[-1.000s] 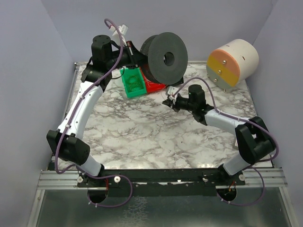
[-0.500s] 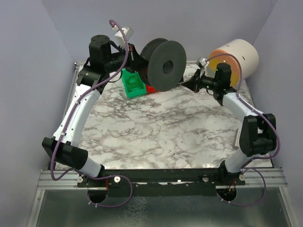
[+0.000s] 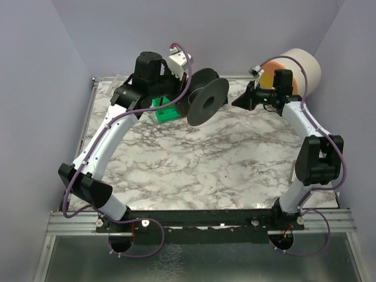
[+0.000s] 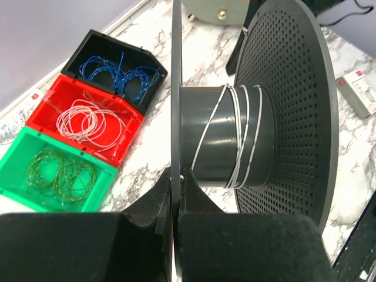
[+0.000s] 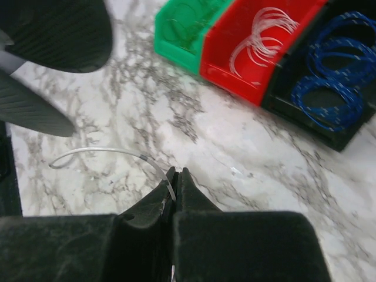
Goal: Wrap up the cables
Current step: Wrap the cable around the cable reel.
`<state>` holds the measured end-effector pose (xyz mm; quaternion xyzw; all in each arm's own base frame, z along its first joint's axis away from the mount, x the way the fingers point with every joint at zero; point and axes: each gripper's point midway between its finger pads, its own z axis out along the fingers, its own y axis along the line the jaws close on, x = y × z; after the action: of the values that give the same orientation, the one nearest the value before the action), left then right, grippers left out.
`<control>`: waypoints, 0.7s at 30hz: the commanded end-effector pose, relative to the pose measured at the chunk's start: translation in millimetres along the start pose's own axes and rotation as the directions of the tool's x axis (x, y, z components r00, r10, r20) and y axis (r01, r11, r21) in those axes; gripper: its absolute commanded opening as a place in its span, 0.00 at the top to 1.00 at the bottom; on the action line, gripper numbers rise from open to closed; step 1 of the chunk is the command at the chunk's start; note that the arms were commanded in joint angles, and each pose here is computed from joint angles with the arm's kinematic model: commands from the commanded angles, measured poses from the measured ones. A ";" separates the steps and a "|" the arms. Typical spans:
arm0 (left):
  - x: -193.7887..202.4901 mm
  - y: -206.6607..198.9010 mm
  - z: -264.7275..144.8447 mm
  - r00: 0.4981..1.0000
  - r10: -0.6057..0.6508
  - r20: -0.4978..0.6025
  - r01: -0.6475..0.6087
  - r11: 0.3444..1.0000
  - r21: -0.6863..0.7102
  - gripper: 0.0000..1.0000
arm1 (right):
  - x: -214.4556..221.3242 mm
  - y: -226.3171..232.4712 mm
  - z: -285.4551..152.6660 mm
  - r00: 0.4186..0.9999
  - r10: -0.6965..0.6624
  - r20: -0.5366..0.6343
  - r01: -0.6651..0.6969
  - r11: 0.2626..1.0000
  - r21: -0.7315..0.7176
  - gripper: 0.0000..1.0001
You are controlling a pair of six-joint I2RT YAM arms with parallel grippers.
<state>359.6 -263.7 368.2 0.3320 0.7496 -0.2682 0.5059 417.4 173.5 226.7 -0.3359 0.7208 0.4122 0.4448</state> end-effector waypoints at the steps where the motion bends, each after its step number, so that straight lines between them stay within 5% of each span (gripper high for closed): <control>1: -26.1 -6.8 -11.1 0.994 0.088 0.064 -0.091 0.995 0.031 1.00 | 35.3 -61.0 -22.9 0.979 0.185 -0.083 -0.164 0.963 0.214 0.99; 7: -3.8 -27.5 -1.3 0.986 0.164 -0.012 -0.162 0.983 0.082 1.00 | 29.9 -69.2 -34.9 0.967 0.237 -0.091 -0.208 0.946 0.249 0.99; 21: 11.0 10.8 28.9 0.953 0.260 -0.157 -0.300 0.887 -0.351 1.00 | -29.6 18.7 -55.1 0.981 0.169 -0.093 -0.173 0.984 -0.039 1.00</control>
<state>355.7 -284.7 329.3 0.3956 0.7636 -0.1212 0.4957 424.0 125.2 251.1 -0.2815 0.7768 0.4037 0.3929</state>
